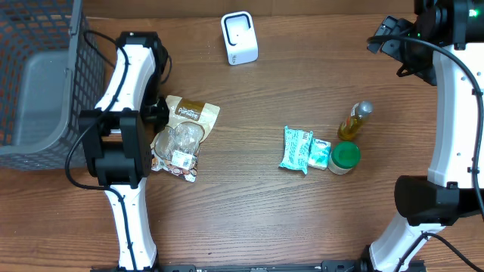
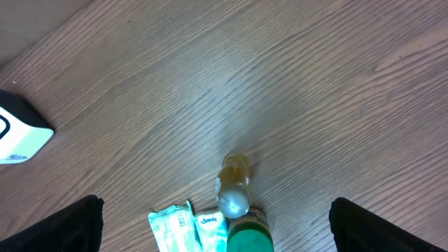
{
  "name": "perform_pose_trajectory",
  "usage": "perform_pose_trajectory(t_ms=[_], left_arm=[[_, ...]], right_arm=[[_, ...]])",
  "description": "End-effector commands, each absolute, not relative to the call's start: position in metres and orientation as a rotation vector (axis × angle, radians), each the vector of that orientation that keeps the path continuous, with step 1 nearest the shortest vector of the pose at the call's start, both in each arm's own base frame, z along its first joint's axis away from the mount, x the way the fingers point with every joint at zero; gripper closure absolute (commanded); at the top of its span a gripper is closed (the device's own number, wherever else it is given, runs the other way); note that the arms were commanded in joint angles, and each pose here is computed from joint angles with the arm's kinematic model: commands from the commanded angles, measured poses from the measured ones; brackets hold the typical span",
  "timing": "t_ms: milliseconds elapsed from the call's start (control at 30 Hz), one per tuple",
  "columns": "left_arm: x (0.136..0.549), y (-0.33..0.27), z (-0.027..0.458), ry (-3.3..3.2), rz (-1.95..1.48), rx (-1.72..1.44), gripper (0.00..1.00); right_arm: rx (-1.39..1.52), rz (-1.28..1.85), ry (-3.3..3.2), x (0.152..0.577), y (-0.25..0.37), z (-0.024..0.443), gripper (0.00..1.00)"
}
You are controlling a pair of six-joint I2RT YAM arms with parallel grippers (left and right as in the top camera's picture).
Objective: Scan the item barcode
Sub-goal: 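Lower the left gripper onto the Pantree bag top and close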
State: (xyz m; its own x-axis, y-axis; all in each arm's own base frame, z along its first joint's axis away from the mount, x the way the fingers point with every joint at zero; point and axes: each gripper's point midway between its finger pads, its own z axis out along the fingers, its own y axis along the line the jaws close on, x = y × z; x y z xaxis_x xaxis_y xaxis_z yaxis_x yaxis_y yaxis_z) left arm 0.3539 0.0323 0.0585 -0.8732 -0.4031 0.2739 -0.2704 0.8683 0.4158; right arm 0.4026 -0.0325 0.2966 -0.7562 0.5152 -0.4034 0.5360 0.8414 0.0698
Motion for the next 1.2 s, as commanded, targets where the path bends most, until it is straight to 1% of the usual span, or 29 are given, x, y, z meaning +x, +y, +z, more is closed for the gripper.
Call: perform_pose_trajectory(t_ms=[0, 167, 300, 500, 667, 700, 833, 1033, 1167], left_arm=[[0.343, 0.038, 0.060, -2.658, -0.579, 0.559, 0.42], [0.330, 0.025, 0.048, -2.619, -0.492, 0.502, 0.42], [0.326, -0.002, 0.039, -2.618, -0.286, 0.398, 0.43], [0.322, -0.049, 0.040, -2.602, 0.051, 0.214, 0.43], [0.311, -0.065, 0.046, -2.559, 0.098, 0.133, 0.42], [0.308, -0.066, 0.049, -2.546, 0.099, 0.106, 0.43], [0.309, -0.066, 0.055, -2.569, 0.113, 0.085, 0.40], [0.316, -0.058, 0.069, -2.622, 0.143, 0.158, 0.41], [0.336, -0.065, 0.069, -2.715, 0.214, 0.219, 0.41]], right_arm=[[0.777, -0.053, 2.578, 0.400, -0.034, 0.307, 0.00], [0.777, -0.053, 2.578, 0.400, -0.034, 0.307, 0.00], [0.777, -0.053, 2.578, 0.400, -0.034, 0.307, 0.00], [0.777, -0.053, 2.578, 0.400, -0.034, 0.307, 0.00], [0.777, -0.053, 2.578, 0.400, -0.034, 0.307, 0.00], [0.777, -0.053, 2.578, 0.400, -0.034, 0.307, 0.00], [0.777, -0.053, 2.578, 0.400, -0.034, 0.307, 0.00], [0.777, -0.053, 2.578, 0.400, -0.034, 0.307, 0.00], [0.777, -0.053, 2.578, 0.400, -0.034, 0.307, 0.00]])
